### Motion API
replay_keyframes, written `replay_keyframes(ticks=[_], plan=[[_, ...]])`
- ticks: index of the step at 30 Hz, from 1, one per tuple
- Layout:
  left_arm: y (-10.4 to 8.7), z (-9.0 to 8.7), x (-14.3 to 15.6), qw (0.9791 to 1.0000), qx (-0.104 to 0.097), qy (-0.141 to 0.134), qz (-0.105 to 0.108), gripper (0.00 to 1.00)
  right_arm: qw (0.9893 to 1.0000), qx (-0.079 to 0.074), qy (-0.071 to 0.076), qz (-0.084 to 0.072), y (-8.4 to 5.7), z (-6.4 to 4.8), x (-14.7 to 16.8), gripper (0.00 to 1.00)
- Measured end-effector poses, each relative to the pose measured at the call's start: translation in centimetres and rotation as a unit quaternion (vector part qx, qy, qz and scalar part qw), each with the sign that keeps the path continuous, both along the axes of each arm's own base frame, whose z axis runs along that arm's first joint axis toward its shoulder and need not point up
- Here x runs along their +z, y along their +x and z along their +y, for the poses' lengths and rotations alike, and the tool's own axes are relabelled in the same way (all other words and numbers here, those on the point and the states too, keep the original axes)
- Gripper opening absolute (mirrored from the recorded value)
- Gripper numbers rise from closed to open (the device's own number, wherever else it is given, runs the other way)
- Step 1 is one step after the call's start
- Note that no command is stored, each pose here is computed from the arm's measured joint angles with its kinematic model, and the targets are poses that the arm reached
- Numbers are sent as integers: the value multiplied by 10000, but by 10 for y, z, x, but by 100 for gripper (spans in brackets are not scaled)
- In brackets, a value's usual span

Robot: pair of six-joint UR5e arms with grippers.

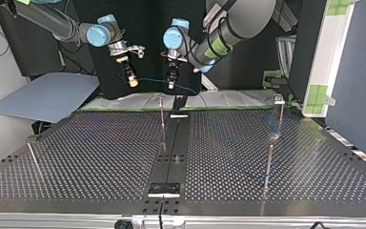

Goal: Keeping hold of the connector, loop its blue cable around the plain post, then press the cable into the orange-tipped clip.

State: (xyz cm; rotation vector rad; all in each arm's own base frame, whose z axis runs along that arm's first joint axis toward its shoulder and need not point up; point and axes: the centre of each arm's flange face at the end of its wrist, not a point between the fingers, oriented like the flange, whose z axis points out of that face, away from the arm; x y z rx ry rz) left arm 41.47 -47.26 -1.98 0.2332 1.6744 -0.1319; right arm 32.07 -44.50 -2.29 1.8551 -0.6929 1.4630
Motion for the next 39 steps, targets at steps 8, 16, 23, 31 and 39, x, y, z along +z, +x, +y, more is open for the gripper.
replay_keyframes(ticks=[8,16,23,31,39], plan=[[6,4,0,10000,16,-62,20,87,10000,-4,-21,-34,0,-1,0,0],[8,17,-3,9994,234,139,224,96,9999,-9,-88,-133,1,-3,2,0],[-6,21,-7,9974,231,494,473,99,9999,38,-75,-120,4,0,-2,0],[-24,33,9,9965,441,587,405,99,10000,66,5,-42,4,4,-16,0],[-35,33,36,9967,242,609,477,99,9999,70,75,-27,4,5,-24,0]])
